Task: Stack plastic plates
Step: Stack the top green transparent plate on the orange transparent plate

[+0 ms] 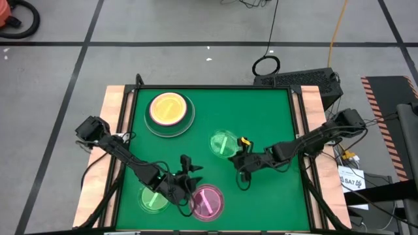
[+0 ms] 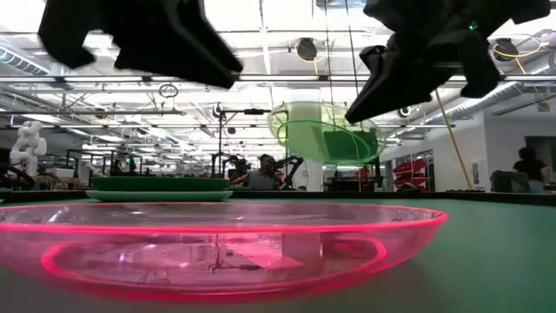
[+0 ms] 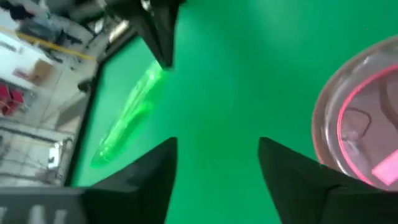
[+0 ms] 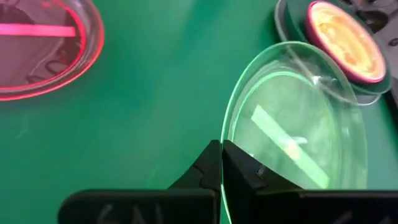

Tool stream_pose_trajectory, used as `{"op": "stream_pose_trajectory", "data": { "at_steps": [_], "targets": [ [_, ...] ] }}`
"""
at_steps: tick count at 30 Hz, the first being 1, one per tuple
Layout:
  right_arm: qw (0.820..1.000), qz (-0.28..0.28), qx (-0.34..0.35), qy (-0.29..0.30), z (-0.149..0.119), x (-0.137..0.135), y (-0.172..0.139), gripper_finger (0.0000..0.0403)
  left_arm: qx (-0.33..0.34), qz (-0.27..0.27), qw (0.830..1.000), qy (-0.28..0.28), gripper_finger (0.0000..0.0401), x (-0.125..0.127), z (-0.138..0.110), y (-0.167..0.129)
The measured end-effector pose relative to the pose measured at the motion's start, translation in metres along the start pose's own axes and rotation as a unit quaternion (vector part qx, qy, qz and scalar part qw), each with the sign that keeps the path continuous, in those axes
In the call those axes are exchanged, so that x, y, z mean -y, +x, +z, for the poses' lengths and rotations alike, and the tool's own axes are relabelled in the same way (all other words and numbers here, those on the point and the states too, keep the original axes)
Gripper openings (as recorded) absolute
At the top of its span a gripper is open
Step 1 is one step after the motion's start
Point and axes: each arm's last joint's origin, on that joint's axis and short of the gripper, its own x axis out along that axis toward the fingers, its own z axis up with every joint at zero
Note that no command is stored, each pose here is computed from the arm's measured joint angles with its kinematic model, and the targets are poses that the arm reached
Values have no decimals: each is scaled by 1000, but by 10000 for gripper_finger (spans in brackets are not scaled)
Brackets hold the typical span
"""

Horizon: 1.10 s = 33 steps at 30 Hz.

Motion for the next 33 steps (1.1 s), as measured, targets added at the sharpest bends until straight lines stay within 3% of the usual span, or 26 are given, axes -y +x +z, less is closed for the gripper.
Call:
{"op": "stream_pose_trajectory", "data": {
  "at_steps": [6,10,25,33],
  "targets": [
    [999,38,1,16,0,-9,-3,0,11,47,998,32,308,-8,16,-3],
    [999,46,3,21,0,-13,-5,0,9,40,998,44,328,-10,16,-1],
    [997,76,3,27,0,-17,-6,0,16,-42,995,85,329,-17,15,9],
    [996,87,7,28,1,-17,-6,0,-3,-49,997,53,277,-41,8,31]
  ]
}}
